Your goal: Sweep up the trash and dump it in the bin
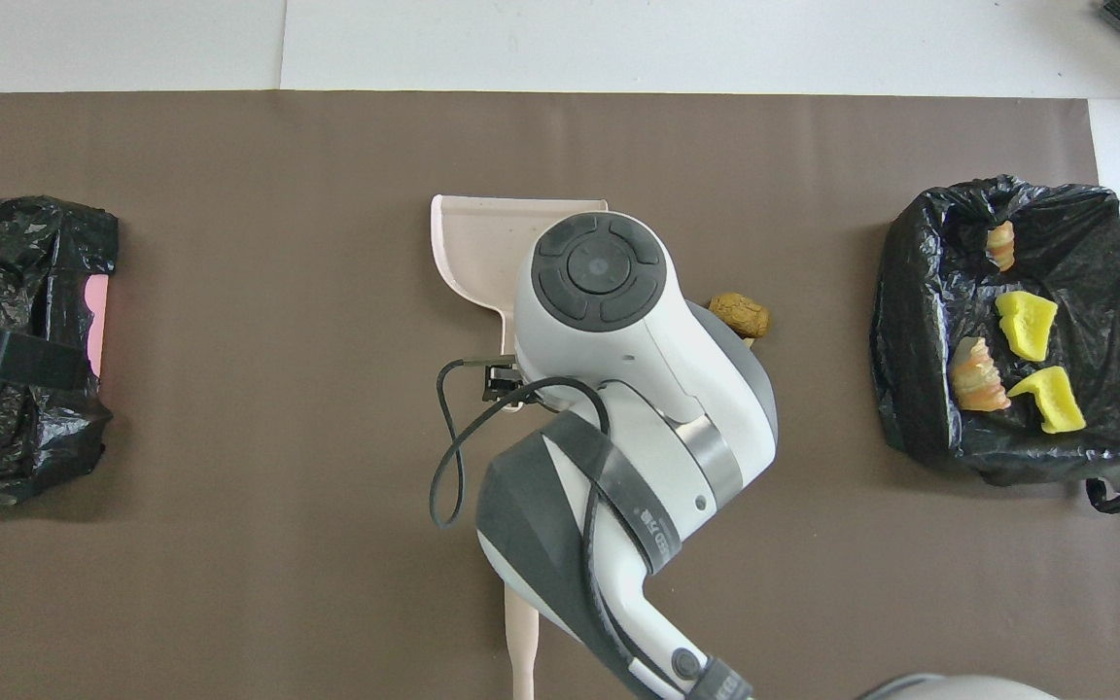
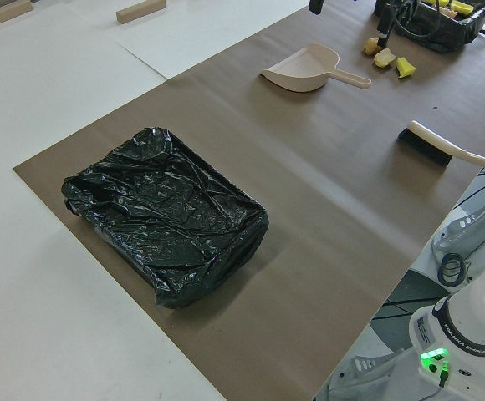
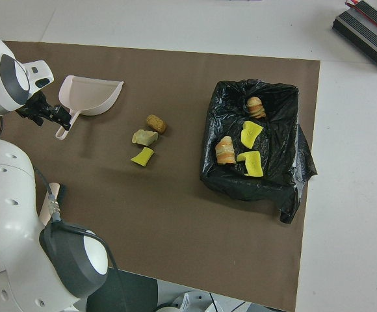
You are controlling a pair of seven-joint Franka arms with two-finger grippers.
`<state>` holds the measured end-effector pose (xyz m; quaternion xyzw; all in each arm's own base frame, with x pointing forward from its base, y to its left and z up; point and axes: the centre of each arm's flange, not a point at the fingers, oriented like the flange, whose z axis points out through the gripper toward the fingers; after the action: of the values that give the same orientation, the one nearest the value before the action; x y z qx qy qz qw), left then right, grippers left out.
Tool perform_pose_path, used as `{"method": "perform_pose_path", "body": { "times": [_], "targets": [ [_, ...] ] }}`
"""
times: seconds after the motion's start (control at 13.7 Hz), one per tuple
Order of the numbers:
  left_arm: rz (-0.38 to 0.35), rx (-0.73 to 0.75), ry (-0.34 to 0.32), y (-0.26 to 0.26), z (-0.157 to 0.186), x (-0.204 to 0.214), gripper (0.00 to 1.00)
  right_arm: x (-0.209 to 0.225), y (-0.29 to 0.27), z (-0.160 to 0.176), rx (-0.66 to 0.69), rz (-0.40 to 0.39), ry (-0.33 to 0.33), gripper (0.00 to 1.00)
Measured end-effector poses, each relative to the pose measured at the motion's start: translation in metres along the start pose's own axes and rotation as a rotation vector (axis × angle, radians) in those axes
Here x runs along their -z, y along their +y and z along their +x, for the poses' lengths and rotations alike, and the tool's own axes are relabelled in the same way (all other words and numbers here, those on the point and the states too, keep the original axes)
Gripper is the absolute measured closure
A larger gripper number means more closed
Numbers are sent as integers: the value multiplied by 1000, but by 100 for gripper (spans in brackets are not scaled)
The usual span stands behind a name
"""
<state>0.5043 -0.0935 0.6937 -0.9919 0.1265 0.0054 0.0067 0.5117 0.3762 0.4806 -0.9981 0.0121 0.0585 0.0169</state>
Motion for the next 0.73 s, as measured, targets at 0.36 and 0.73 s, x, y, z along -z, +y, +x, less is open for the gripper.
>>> {"method": "perform_pose_path", "body": {
  "times": [0.36,0.73],
  "targets": [
    [1,-18,1,11,0,1,0,-48,-11,-116,39,16,-88,0],
    [5,-62,48,35,7,0,0,-120,-12,-230,74,-41,-111,0]
  ]
}}
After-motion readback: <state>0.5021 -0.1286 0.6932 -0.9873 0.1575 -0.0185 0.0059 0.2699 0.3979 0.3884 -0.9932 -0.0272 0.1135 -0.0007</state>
